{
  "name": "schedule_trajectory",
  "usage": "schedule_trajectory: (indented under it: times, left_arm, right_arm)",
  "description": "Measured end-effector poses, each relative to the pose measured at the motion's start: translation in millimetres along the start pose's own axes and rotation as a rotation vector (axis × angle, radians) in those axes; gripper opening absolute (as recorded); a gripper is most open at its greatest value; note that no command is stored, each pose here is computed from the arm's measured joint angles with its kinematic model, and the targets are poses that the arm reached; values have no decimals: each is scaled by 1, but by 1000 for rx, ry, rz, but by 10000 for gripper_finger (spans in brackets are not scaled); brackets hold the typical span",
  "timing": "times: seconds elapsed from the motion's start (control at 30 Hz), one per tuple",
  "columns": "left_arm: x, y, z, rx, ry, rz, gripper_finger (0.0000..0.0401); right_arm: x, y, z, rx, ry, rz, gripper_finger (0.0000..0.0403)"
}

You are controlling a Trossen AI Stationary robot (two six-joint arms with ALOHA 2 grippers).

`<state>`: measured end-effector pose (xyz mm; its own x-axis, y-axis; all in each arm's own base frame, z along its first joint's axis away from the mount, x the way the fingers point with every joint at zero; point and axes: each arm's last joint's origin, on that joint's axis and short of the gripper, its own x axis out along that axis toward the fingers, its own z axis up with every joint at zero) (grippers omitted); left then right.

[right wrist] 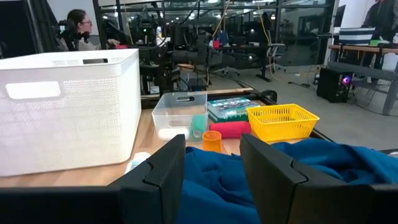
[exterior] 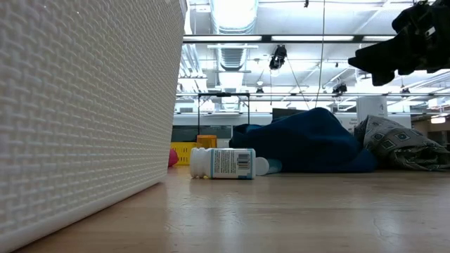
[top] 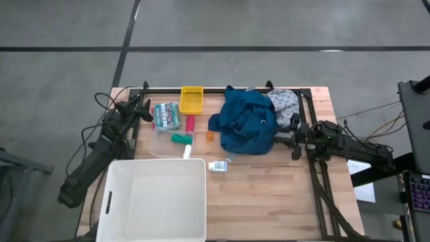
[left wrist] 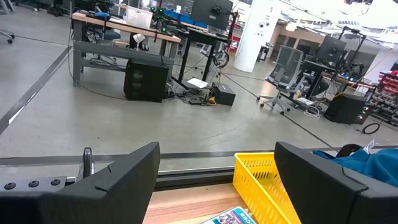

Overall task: Pick & place medical supplies in basket/bin
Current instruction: Put the red bandage into the transparent bin

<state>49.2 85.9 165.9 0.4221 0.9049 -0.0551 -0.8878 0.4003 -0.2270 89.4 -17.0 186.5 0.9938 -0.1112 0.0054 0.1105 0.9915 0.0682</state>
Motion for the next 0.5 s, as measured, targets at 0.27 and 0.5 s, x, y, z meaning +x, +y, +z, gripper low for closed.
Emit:
schedule_trajectory:
  times: [0.27, 0.5]
  left_arm:
    - [0, 0, 0, 0, 0, -1, 322]
    - [0, 0, 0, 0, 0, 0, 322]
  right_arm:
    - [0, 0, -4, 5, 44, 0, 148]
    - [2, -1, -15, -1, 71, 12, 148]
